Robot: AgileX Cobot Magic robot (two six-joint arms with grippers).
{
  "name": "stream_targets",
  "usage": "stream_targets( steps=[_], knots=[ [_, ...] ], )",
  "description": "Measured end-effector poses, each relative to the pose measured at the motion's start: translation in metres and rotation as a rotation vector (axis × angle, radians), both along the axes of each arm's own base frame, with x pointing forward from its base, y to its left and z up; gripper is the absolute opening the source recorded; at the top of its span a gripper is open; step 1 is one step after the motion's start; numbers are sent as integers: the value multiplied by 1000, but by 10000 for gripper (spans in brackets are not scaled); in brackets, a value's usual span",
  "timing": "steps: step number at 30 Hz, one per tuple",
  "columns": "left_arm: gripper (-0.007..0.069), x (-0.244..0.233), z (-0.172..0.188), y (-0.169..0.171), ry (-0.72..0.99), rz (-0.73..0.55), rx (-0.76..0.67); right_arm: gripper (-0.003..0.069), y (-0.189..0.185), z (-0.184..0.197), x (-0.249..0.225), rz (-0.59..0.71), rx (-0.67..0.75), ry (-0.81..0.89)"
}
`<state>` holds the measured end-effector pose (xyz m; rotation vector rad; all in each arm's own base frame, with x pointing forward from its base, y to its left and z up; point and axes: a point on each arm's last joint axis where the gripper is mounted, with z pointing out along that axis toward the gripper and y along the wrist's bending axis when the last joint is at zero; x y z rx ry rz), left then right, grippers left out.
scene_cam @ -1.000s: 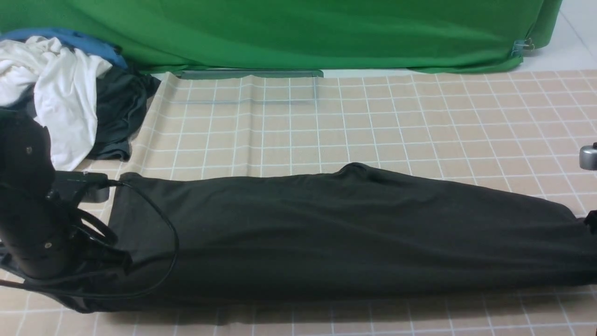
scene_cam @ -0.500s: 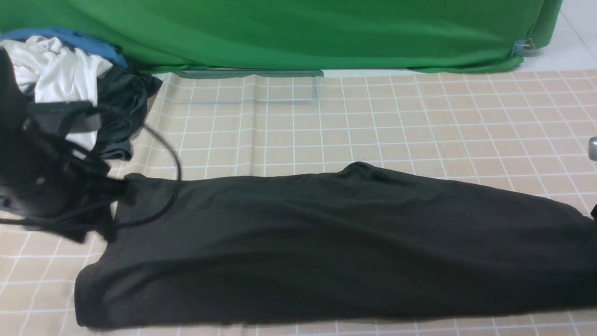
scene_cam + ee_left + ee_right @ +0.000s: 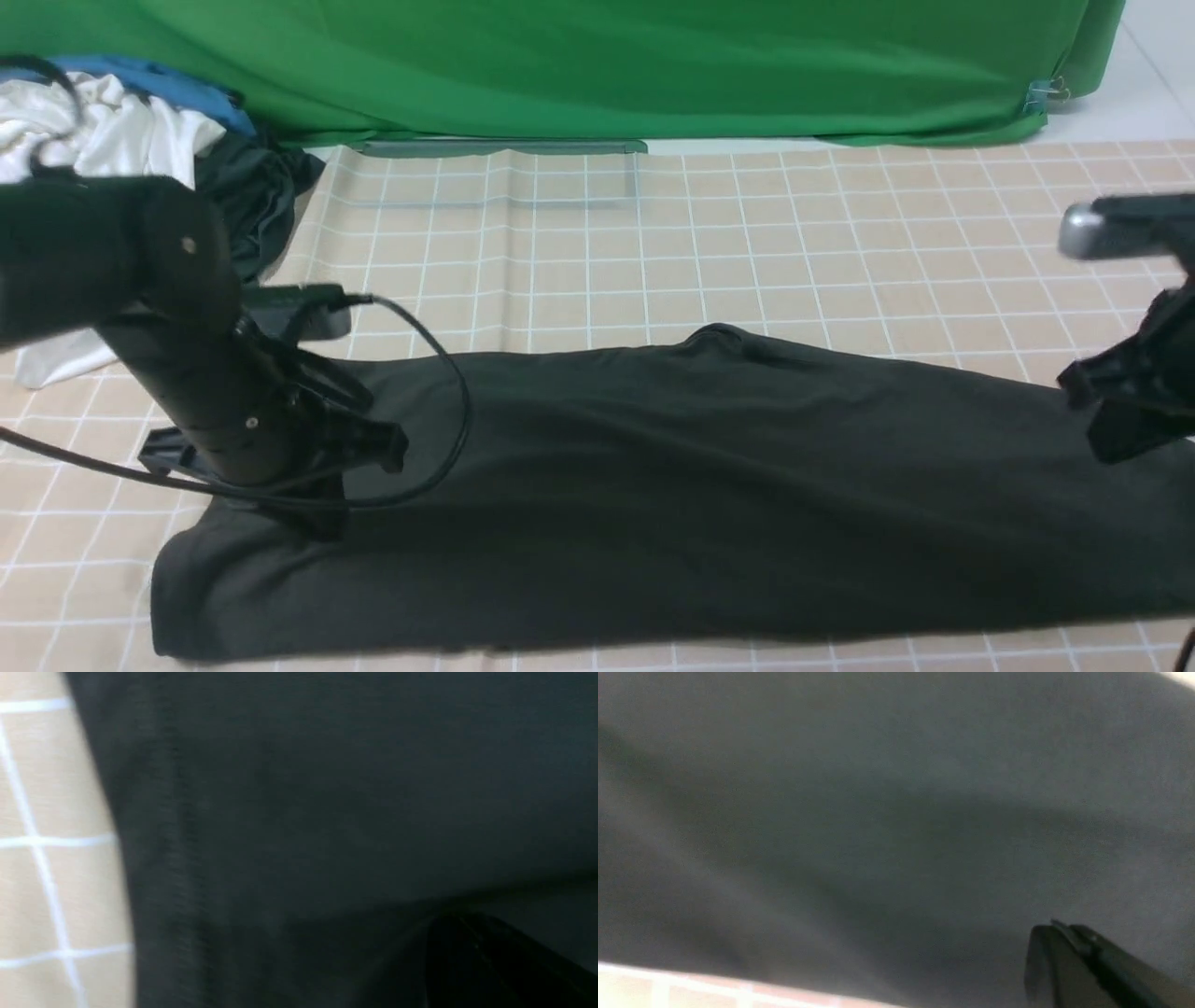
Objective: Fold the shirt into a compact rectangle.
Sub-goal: 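Pull the folded dark garment lengthwise by its ends to straighten it flat on the table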
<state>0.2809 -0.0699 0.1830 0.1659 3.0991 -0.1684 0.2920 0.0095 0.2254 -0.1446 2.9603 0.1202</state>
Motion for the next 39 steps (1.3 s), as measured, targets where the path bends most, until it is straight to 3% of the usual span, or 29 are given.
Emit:
stream_targets(
  steps=[5,13,25,29,32,33,39],
  knots=[
    [18,5,-17,4,28,16,63,47,-24,-31,11,-78,-133,81],
    [18,1,-26,7,-37,26,65,108,-61,-66,20,-198,-142,127],
    [18,-1,-6,14,-156,29,66,134,-77,-51,29,-257,-120,84],
    [18,-8,19,17,-228,38,49,129,-46,-26,40,-187,-24,-32],
    [18,-14,33,17,-261,53,25,129,-14,-13,49,-72,70,-101],
    [18,-18,40,16,-275,61,10,134,11,-8,55,11,133,-128],
    [18,-25,53,15,-294,83,-31,143,87,-9,83,252,188,-162]
  ],
)
